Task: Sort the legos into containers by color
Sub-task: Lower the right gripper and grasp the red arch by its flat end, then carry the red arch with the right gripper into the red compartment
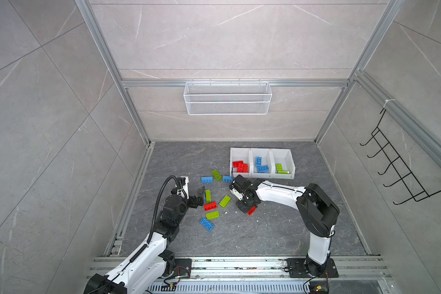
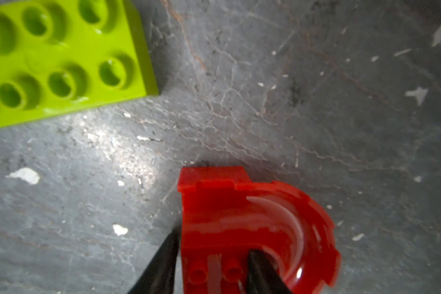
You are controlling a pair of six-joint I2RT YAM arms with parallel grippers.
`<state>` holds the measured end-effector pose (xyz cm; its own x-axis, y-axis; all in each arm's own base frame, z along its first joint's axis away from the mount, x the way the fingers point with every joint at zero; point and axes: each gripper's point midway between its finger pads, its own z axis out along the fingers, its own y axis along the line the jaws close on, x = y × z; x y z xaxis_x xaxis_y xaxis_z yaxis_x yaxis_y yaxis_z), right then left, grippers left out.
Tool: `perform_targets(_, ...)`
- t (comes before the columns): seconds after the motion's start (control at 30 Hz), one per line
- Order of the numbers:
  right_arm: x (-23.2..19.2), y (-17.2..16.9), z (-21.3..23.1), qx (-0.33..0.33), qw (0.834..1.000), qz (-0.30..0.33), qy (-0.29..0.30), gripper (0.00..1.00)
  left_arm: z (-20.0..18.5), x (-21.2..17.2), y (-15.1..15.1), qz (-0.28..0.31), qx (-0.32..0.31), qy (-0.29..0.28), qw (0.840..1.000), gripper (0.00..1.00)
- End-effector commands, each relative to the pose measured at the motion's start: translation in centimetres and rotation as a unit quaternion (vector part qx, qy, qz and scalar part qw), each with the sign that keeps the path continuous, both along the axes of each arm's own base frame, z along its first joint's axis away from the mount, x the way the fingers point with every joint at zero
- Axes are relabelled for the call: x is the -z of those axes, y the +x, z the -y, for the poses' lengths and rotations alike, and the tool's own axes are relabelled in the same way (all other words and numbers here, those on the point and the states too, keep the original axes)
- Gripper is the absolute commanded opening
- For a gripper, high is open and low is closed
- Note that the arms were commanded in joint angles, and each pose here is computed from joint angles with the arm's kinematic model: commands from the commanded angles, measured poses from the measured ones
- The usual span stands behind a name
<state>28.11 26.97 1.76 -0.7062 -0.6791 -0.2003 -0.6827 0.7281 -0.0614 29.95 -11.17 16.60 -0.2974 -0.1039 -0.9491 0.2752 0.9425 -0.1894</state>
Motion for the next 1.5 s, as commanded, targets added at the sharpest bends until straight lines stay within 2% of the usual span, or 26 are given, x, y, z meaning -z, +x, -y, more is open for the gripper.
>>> perform_targets(0.0,0.5,0.1,0.2,0.006,1.000,0.002,-0.017,0.35,0.0,-2.1,0.5,0.028,-0.004,-0.011,1.000,1.00)
perform_targets(0.17,-1.8,0.2,-0.6,0.020,0.999,0.014,0.025,0.26,0.0,-2.1,0.5,0.027,-0.004,-0.012,1.000,1.00)
perform_targets(0.37,-7.9,1.9,-1.3,0.043,0.992,0.035,0.117,0.20,0.0,-2.2,0.4,0.029,-0.003,-0.015,0.999,1.00)
perform_targets(0.53,-13.6,6.0,-1.0,0.080,0.974,0.059,0.204,0.20,0.2,-2.1,0.4,0.027,0.000,-0.021,0.999,1.00)
perform_targets(0.77,-16.7,13.8,-1.2,0.110,0.959,0.098,0.240,0.18,0.6,-2.0,0.5,0.024,0.011,-0.025,0.999,1.00)
perform_targets(1.0,-14.6,19.7,-1.6,0.143,0.958,0.102,0.227,0.18,0.6,-1.9,0.5,0.024,0.009,-0.025,0.999,1.00)
perform_targets(1.17,-12.7,21.6,-2.3,0.159,0.959,0.091,0.218,0.18,0.6,-1.8,0.6,0.021,0.010,-0.022,0.999,1.00)
perform_targets(1.47,-9.4,23.0,-2.3,0.189,0.953,0.073,0.225,0.18,0.6,-1.9,0.6,0.022,0.010,-0.025,0.999,1.00)
